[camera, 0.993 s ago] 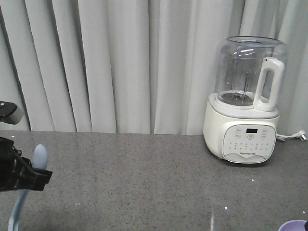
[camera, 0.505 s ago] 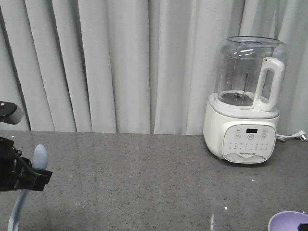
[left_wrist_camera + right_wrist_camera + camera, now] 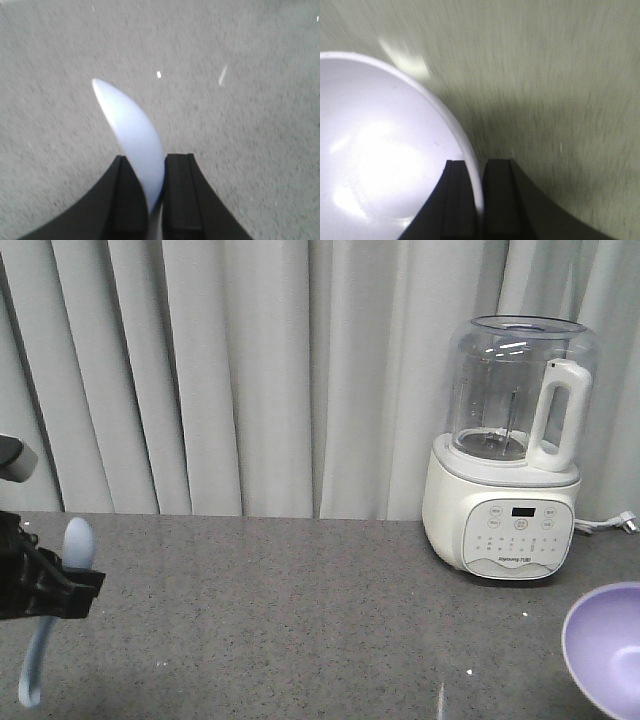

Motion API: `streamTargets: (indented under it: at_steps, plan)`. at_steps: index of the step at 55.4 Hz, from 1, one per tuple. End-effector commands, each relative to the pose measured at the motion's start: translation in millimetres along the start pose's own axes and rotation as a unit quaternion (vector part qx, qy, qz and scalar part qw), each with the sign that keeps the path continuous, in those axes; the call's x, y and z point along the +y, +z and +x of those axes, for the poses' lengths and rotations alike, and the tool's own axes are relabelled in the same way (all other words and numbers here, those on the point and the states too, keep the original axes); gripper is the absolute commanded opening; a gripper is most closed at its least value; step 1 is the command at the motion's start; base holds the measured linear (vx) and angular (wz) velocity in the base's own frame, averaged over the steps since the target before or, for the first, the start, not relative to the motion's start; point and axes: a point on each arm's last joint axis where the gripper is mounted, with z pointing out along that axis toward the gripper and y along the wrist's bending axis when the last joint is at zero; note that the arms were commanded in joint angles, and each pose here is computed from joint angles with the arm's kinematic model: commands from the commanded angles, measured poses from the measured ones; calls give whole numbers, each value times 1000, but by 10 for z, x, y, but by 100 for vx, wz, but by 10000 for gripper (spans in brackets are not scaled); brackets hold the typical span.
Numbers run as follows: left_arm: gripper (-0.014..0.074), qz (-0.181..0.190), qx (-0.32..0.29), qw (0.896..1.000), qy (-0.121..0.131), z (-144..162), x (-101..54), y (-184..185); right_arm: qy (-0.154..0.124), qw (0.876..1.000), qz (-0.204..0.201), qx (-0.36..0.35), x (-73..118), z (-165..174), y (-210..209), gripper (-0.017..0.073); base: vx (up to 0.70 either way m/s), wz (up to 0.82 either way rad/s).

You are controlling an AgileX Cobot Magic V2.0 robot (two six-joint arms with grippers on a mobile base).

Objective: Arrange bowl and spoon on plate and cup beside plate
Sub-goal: 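Grip the lilac bowl rim with the right gripper and lift it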

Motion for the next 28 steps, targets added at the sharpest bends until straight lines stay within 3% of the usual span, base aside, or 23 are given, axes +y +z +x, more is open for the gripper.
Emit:
streamTargets:
  at_steps: [1, 7, 15, 28]
  plan:
    - [0, -17, -121, 992, 4, -201, -71, -335, -9, 987, -23, -156, 25, -191, -527, -12, 0, 0]
    - [0, -34, -172, 984, 6, -137, -100, -531, -18, 969, -52, -243, 72, -174, -932, -12, 0, 0]
    - [0, -57, -229, 972, 4, 117, -138, -743, -51, 944, -86, -315, 141, -87, -1314, -12, 0, 0]
    - [0, -84, -324, 942, 9, 592, -239, -1151, -83, 916, -127, -371, 242, 214, -1464, -10, 0, 0]
